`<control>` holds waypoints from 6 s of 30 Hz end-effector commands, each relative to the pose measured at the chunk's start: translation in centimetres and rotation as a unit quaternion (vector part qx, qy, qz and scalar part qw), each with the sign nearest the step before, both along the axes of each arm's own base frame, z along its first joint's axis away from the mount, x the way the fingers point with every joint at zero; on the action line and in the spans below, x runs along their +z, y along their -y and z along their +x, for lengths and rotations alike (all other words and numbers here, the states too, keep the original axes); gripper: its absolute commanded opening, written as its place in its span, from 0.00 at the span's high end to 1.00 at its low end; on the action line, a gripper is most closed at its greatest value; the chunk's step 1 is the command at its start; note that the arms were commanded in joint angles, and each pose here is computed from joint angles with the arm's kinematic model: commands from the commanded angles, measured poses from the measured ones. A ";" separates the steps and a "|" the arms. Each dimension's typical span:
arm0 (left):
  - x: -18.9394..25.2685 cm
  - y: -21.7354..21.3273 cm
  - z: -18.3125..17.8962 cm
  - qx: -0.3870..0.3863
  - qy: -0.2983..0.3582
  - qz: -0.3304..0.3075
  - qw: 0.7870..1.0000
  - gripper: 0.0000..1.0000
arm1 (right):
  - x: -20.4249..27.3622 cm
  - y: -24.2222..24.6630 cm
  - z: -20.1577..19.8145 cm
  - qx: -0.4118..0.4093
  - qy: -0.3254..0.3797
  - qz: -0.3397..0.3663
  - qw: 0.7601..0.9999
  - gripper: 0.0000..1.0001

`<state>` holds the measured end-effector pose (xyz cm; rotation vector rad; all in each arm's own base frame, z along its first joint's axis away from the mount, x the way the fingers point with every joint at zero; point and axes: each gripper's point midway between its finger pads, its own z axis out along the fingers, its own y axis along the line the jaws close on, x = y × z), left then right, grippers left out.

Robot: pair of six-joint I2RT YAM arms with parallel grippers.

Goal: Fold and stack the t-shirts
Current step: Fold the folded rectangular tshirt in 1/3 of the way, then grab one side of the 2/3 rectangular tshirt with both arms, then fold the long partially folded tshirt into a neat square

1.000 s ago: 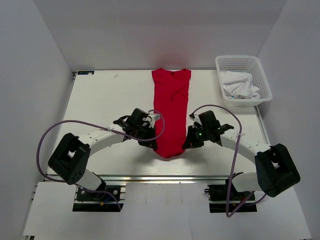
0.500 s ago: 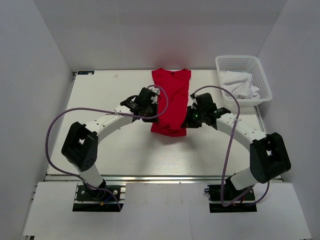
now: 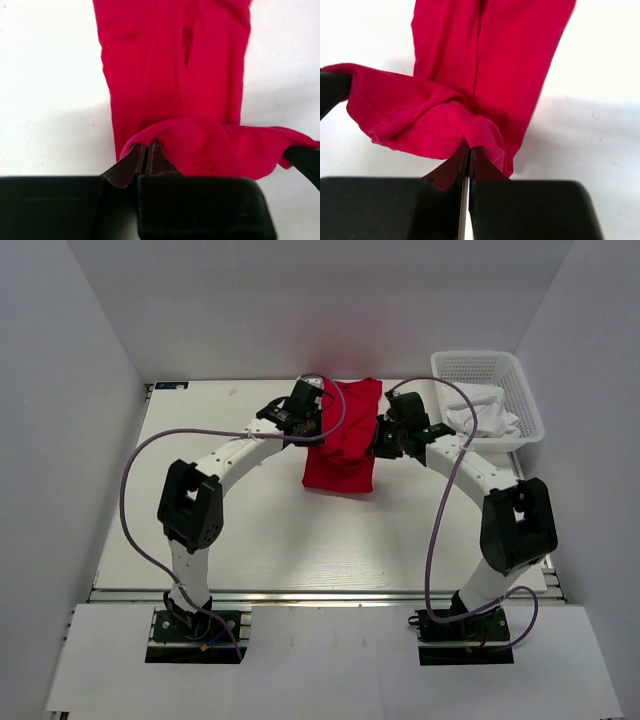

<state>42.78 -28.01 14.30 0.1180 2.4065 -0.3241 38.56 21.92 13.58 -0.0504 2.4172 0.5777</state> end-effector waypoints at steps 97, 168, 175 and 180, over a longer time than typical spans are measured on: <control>-8.6 -3.0 -0.4 -0.140 -0.021 -0.062 0.988 0.15 | -7.8 -0.1 -0.7 0.063 -0.030 0.097 0.993 0.10; 6.3 -8.3 -8.8 -0.016 0.035 -0.133 0.990 1.00 | 8.8 -1.4 -4.5 0.205 0.115 0.136 0.962 1.00; 4.9 -9.7 -5.2 0.059 0.018 -0.088 0.994 1.00 | 6.9 -2.0 -0.2 0.188 0.099 0.115 0.970 1.00; 3.7 -9.8 -2.3 0.082 0.009 -0.065 0.994 1.00 | 5.3 -2.3 3.6 0.159 0.089 0.095 0.979 1.00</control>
